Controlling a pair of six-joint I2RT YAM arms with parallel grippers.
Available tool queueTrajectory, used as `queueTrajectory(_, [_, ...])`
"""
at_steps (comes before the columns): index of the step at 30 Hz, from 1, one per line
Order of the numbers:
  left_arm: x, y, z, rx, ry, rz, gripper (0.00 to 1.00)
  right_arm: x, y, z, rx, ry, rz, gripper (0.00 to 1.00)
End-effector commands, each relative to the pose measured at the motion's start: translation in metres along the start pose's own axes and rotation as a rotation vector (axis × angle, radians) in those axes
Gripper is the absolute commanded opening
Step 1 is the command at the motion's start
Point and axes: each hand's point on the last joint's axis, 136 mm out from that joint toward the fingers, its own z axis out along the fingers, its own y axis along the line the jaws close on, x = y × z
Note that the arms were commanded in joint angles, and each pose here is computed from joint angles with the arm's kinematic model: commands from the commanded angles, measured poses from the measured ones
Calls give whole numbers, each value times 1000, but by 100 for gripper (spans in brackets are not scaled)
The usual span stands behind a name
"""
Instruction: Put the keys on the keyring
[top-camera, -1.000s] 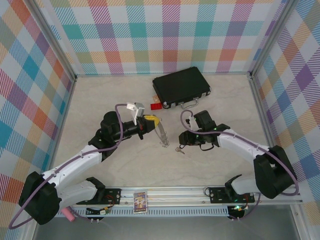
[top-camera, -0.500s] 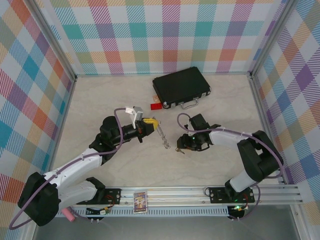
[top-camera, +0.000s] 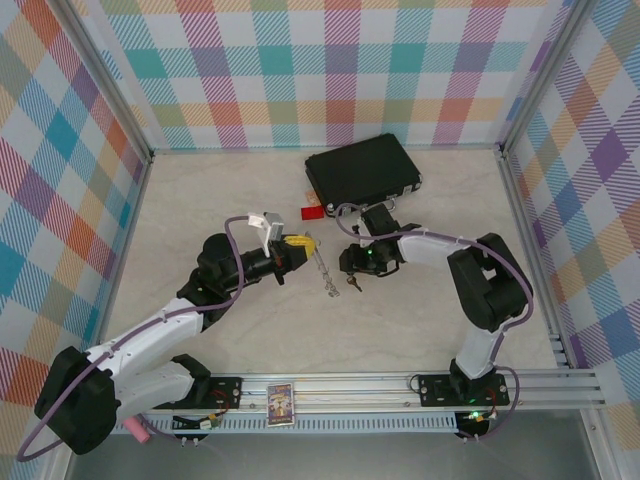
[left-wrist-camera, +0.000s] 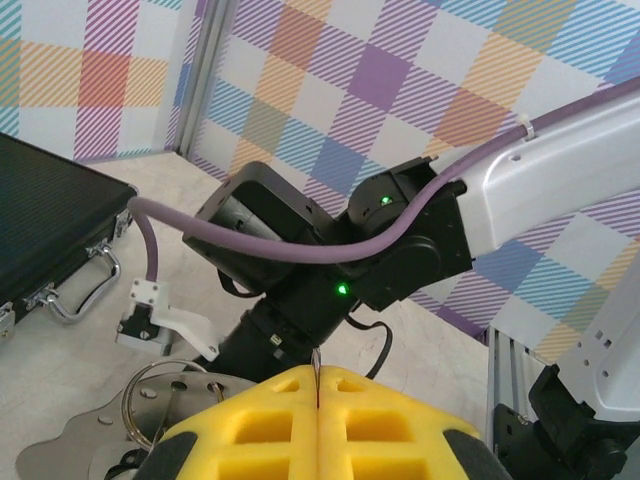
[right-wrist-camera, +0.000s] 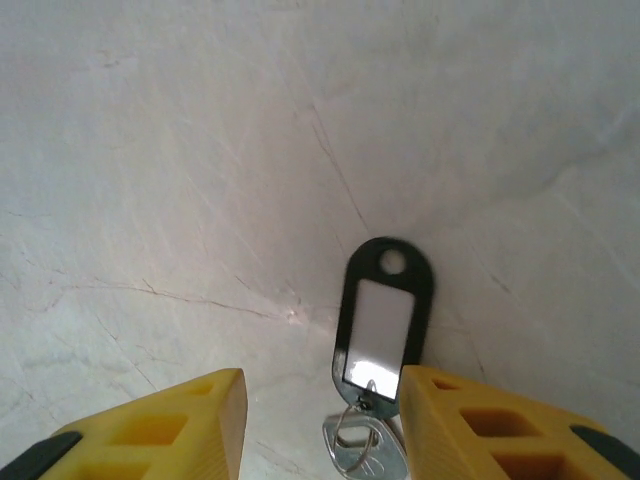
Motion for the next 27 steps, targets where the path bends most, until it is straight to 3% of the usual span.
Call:
queueTrajectory(1, [-12,-2,-1,8,-54,38,0,0,2,-11,20,10,-42,45])
queueTrajectory(7, [-15,-1,-5,-13,-73,44,0,6,1,-26,49,13,-65,44])
queueTrajectory(14, [-19,2,-10,-48,-98,55,0,4,3,-39,101,71,-132,33])
queueTrajectory(27, [-21,1,-14,-58,-112,64,0,8,11,-28,159,150,-193,35])
